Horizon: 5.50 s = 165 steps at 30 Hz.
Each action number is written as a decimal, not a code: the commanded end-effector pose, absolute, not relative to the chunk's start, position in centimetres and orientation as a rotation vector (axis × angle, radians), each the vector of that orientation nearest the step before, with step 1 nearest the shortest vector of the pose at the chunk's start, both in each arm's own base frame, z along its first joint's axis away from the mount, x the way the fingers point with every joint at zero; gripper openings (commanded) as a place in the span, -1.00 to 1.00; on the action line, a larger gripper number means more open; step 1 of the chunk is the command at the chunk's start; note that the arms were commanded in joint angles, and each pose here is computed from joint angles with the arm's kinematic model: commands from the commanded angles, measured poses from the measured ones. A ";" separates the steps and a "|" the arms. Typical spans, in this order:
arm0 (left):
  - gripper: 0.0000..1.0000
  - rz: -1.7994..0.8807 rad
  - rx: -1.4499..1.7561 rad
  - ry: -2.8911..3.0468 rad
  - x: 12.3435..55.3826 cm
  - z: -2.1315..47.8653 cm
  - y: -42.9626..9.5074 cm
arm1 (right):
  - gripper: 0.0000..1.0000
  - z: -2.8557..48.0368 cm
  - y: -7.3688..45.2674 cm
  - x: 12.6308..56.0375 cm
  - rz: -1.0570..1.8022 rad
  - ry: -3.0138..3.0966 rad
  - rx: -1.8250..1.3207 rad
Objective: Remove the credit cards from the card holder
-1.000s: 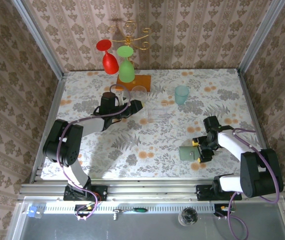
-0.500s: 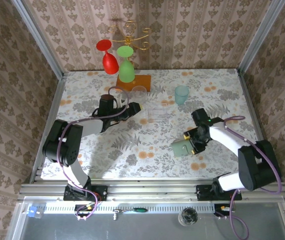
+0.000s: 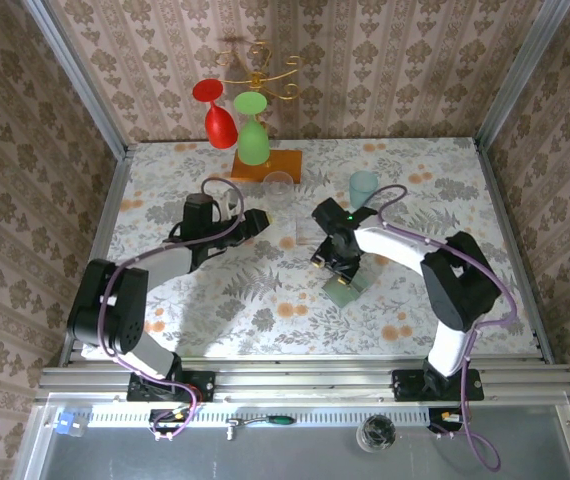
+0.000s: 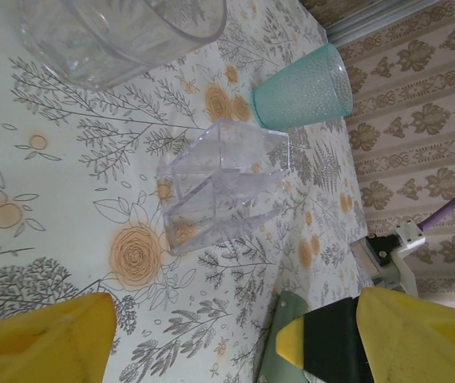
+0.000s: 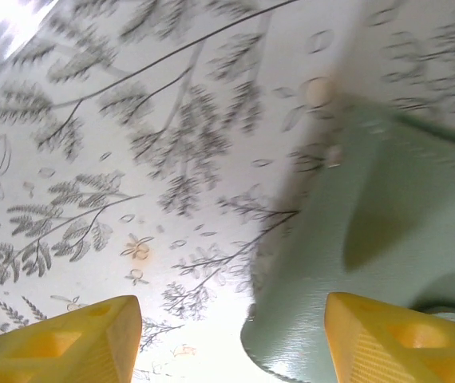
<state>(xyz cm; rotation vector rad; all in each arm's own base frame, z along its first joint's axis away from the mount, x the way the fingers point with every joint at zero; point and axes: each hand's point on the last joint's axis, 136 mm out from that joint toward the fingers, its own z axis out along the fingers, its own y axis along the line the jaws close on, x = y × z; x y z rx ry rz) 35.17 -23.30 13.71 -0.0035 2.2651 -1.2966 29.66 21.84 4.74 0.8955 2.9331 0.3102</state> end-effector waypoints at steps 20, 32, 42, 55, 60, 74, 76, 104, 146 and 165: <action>0.65 -1.177 -0.004 2.318 35.3 12.8 -22.0 | 0.91 4.3 16.5 25.8 0.055 2.890 1.030; 0.65 -1.222 -0.016 2.332 35.9 12.2 -22.6 | 1.00 1.3 16.9 25.4 0.108 2.910 1.127; 0.65 -1.225 -0.023 2.331 35.5 12.1 -22.5 | 0.62 0.9 16.9 25.4 0.112 2.917 1.099; 0.65 -1.172 -0.081 2.357 33.7 11.4 -20.9 | 0.52 2.4 20.8 27.0 0.158 2.981 0.809; 0.65 -1.118 -0.147 2.378 32.3 10.3 -19.1 | 0.51 3.0 24.6 27.9 0.182 3.024 0.476; 0.62 -1.057 -0.205 2.467 29.9 8.2 -20.8 | 0.51 2.0 27.3 23.1 0.211 3.183 -0.118; 0.62 -1.053 -0.213 2.478 29.7 7.8 -21.2 | 0.52 1.8 27.1 22.9 0.203 3.183 -0.112; -0.36 -1.442 -0.259 2.418 26.1 8.1 -27.3 | 0.55 8.8 26.8 24.6 0.278 3.022 -0.157; -1.00 -1.547 -0.063 2.535 22.7 6.5 -30.7 | -0.44 2.8 26.1 26.0 0.076 3.068 -0.047; -1.00 -1.647 -0.057 2.585 22.5 5.3 -32.6 | -1.00 2.3 26.0 25.7 0.086 3.066 -0.039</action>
